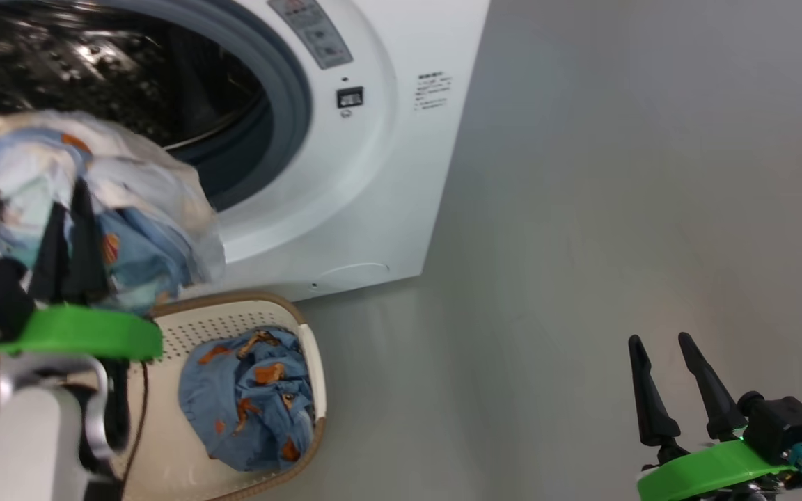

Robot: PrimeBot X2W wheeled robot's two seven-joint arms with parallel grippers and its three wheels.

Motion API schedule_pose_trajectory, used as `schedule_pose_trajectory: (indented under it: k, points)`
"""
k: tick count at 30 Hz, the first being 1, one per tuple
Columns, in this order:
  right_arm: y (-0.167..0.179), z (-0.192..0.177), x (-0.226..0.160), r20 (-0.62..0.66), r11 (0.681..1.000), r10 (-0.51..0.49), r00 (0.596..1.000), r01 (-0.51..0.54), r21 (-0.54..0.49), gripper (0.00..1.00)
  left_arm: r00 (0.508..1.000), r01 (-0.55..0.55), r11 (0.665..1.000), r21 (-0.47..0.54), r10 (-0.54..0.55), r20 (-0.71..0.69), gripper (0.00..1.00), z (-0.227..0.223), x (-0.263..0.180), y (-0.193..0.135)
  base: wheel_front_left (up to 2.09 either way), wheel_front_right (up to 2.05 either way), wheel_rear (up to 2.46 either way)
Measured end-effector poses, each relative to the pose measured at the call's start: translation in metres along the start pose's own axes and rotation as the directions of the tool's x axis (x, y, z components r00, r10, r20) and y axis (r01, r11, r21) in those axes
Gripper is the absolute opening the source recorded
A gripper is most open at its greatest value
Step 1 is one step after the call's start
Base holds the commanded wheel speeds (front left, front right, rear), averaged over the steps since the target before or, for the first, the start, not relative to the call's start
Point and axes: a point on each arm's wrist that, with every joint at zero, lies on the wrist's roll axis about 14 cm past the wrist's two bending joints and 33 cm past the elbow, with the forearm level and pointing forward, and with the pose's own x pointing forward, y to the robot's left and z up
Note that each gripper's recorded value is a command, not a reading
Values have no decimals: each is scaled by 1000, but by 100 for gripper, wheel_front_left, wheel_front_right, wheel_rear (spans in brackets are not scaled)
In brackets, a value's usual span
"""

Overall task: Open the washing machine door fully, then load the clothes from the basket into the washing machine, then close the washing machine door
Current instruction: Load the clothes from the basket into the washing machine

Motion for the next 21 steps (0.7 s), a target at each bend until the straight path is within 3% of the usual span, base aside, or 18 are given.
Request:
schedule_pose_trajectory:
  k: [21]
  points:
    - [-34, -28, -13, -104, 992, -123, 987, 121, -23, 100, 992, -62, 996, 60, 68, -109, 0, -81, 131, 30, 0, 0, 0]
